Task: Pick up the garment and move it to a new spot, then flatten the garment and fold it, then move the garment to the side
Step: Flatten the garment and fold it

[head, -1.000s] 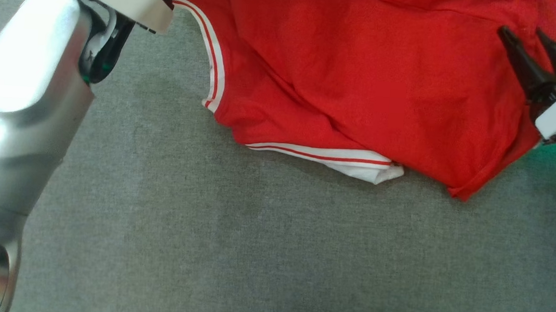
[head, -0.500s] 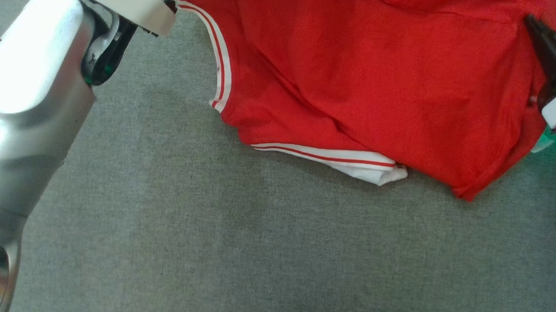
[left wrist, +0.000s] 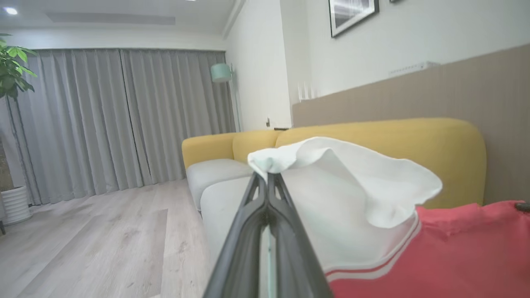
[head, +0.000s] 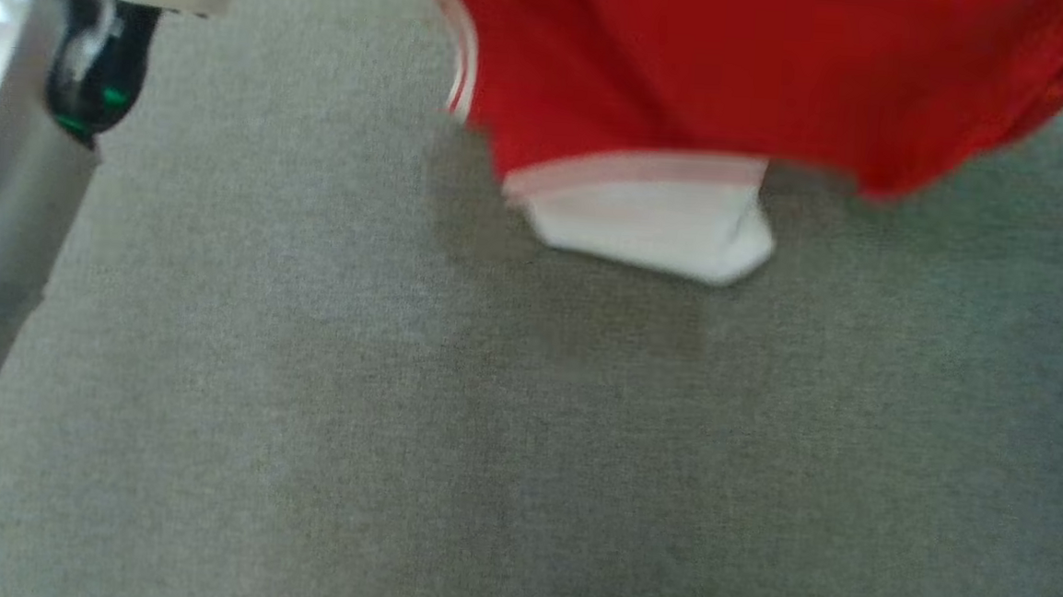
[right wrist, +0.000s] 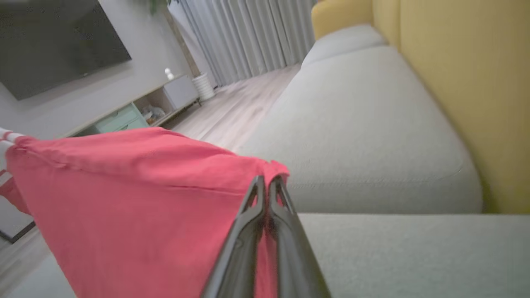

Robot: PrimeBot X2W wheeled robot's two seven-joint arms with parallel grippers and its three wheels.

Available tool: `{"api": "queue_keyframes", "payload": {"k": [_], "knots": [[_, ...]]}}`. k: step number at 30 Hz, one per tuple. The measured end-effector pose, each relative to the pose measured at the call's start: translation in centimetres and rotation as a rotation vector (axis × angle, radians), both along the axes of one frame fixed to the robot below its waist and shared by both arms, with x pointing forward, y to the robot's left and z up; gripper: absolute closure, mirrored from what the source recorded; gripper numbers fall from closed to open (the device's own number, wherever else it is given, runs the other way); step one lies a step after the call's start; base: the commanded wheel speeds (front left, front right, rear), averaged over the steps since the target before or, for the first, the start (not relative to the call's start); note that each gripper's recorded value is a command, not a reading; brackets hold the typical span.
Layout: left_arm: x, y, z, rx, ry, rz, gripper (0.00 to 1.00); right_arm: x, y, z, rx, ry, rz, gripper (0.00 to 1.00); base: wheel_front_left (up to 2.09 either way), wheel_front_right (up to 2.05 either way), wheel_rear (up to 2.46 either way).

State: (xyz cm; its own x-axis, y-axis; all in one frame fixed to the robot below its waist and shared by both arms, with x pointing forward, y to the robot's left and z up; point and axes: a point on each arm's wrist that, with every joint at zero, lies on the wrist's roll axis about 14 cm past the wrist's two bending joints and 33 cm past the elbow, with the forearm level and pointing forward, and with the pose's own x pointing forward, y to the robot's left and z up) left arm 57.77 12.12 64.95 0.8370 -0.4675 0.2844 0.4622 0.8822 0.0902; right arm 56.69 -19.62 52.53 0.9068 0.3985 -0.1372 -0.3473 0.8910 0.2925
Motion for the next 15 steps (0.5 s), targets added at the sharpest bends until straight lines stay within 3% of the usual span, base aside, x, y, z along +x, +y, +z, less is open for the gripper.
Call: {"api": "queue_keyframes", "payload": {"k": [6,9,14,15], "knots": [[-3.9,-1.2,1.5,0.015,0.02,-0.094,1.0,-3.2,-1.2,3.8,-0.03,-0.059,0.029,1.0,0.0,0.0,0.0],[-6.3,-1.5,-1.1,0.031,0.101,-0.149,1.0,-6.7,-1.4,1.3,-0.05,0.015,0.064,1.0,0.0,0.0,0.0],[-11.3,-2.2,-9.1,0.053,0.325,-0.201,1.0,-13.7,-0.9,-6.1,-0.032,0.228,0.109,1.0,0.0,0.0,0.0],[-11.3,-2.2,-9.1,0.053,0.325,-0.201,1.0,-13.7,-0.9,-6.1,-0.032,0.228,0.109,1.0,0.0,0.0,0.0]]}}
